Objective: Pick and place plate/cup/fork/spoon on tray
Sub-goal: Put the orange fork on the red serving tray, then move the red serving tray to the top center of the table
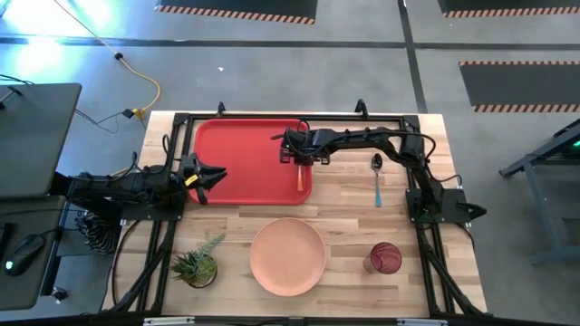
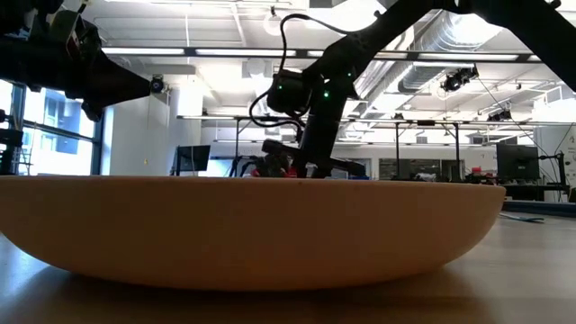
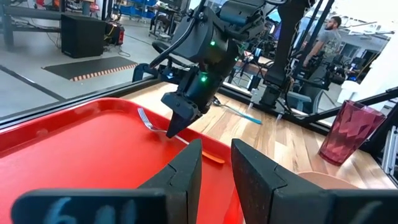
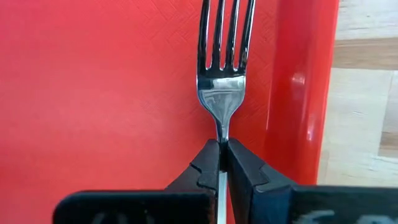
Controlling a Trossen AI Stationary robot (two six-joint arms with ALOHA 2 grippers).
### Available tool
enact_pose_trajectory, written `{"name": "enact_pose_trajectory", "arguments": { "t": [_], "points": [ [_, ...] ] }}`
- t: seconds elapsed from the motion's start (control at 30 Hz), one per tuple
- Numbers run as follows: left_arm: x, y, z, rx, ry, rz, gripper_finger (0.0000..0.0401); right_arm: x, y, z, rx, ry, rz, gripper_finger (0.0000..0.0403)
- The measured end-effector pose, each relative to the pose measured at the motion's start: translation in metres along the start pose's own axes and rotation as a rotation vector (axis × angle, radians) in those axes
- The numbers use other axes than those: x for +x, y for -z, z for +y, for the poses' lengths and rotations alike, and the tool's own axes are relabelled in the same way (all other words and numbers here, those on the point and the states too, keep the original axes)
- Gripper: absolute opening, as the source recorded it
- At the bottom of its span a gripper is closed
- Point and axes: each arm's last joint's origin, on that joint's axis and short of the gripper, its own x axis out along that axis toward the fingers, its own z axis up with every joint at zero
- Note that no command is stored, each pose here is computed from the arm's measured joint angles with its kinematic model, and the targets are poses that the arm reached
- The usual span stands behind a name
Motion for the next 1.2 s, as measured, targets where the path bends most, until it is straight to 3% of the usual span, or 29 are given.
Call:
{"name": "enact_pose_trajectory", "arguments": {
  "t": [0.4, 0.87, 1.2],
  "points": [
    [0.000, 0.000, 0.000, -0.003, -0.001, 0.001, 0.0076, 0.000, 0.000, 0.000, -0.005, 0.003, -0.005, 0.0034],
    [0.000, 0.000, 0.000, -0.005, 0.000, 0.000, 0.0076, -0.011, -0.003, 0.001, -0.029, -0.006, -0.036, 0.0036],
    [0.000, 0.000, 0.000, -0.005, 0.000, 0.000, 0.0076, -0.019, -0.004, -0.008, -0.060, 0.083, -0.034, 0.0036]
  ]
}}
